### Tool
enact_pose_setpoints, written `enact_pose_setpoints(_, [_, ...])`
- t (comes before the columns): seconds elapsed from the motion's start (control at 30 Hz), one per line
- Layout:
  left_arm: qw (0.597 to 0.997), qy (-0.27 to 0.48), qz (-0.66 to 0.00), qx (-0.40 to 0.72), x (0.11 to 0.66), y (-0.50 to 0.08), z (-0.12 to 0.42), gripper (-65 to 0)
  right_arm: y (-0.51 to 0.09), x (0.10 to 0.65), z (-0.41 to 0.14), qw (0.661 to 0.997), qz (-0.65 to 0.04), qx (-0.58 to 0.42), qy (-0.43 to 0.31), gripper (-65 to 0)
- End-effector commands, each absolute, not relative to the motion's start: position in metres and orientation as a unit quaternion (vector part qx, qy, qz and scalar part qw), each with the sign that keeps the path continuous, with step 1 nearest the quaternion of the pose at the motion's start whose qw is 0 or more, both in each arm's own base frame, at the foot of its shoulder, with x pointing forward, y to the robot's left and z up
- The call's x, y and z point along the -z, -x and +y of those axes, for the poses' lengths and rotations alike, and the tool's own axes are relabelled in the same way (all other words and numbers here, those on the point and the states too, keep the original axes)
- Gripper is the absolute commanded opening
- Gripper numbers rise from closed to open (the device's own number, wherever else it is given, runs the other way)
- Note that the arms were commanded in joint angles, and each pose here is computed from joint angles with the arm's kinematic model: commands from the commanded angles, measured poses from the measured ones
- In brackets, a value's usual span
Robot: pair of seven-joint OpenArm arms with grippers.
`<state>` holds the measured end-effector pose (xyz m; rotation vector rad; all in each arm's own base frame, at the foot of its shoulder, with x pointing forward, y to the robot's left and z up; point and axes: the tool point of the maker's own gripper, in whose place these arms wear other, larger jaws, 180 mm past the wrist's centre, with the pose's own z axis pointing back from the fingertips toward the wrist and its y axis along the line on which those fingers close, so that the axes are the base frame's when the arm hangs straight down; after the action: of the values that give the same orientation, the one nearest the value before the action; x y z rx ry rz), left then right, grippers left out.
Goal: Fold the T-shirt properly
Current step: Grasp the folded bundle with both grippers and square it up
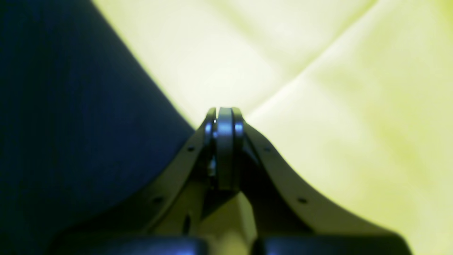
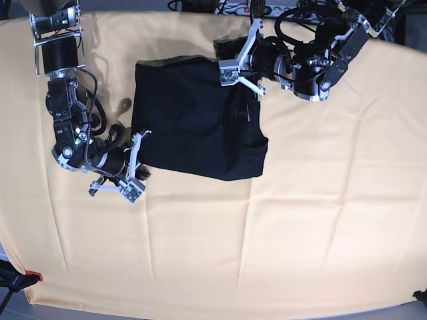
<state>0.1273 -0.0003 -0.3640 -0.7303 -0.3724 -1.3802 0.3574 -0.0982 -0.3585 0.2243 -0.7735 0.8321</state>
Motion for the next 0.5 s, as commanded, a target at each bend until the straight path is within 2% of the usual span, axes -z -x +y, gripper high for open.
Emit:
enact_pose_setpoints(0.0, [0.692, 0.322, -0.19, 0.618, 0.357, -0.137, -0.003, -65.0, -0.36, 0.351, -0.098, 0.832, -0.371, -0.397, -0.112, -65.0])
enact_pose_setpoints(0.47, [0.75, 0.238, -0.21, 0.58, 0.386, -0.231, 0.035, -65.0, -0.287, 0.383, -0.116, 0.856, -0.291, -0.395, -0.162, -65.0])
